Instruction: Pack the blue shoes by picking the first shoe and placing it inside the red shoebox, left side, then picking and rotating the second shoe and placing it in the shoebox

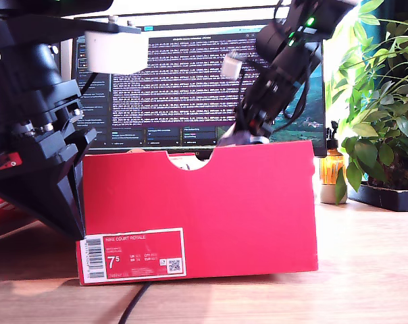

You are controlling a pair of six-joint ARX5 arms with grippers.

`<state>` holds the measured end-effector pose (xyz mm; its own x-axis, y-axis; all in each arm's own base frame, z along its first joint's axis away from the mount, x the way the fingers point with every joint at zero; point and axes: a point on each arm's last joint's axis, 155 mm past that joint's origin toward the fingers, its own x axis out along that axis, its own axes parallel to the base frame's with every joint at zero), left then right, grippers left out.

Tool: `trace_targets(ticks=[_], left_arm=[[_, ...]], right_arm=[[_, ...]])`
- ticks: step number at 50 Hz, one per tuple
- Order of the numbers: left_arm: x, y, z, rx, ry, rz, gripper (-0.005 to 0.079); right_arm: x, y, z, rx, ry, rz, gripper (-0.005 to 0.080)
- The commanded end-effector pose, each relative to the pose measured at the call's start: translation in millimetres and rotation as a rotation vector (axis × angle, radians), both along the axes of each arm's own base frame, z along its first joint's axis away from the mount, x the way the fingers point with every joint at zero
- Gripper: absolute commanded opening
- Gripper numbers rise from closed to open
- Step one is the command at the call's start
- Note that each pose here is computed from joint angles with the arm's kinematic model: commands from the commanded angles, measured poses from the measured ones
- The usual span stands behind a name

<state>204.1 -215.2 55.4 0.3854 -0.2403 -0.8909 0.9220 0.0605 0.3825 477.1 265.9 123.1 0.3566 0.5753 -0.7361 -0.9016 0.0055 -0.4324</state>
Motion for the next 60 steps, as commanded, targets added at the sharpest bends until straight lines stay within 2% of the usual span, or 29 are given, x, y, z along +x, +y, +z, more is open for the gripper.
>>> trace_targets(ticks=[1,11,17,24,27,32,35,44,53,60], left_arm=[[-1.2,1.2,-5.0,0.013,0.007,-0.004,-0.0019],[-1.7,1.8,-5.3,0.016,0.009,-0.004,-0.0019],[-1.7,1.9,-5.4,0.016,0.01,-0.004,-0.0019],[-1.7,1.9,-5.4,0.016,0.01,-0.004,-0.0019],[-1.7,1.9,-5.4,0.016,0.01,-0.004,-0.0019],[-1.8,1.9,-5.4,0.016,0.01,-0.004,-0.0019],[-1.7,1.8,-5.3,0.016,0.009,-0.004,-0.0019],[-1.8,1.8,-5.4,0.016,0.01,-0.004,-0.0019],[-1.4,1.2,-5.1,0.013,0.008,-0.004,-0.0019],[-1.4,1.1,-5.0,0.012,0.009,-0.004,-0.0019]], right_arm=[[-2.8,10.1,-15.0,-0.003,0.032,0.019,-0.001],[0.8,3.8,-35.5,-0.072,0.038,-0.004,-0.001],[7.8,-5.1,-38.1,-0.12,0.014,-0.041,-0.001],[6.7,-4.2,-38.9,-0.126,0.016,-0.044,0.0],[4.9,-0.6,-39.0,-0.13,0.013,-0.038,0.0068],[3.1,5.4,-38.3,-0.13,0.006,-0.028,0.0318],[2.2,8.4,-37.9,-0.13,0.002,-0.023,0.0396],[6.1,4.1,-40.0,-0.189,-0.029,-0.052,0.0399],[11.5,-12.4,-39.0,-0.303,-0.072,-0.119,0.0395],[8.1,-11.4,-22.7,-0.297,-0.093,-0.119,0.0373]])
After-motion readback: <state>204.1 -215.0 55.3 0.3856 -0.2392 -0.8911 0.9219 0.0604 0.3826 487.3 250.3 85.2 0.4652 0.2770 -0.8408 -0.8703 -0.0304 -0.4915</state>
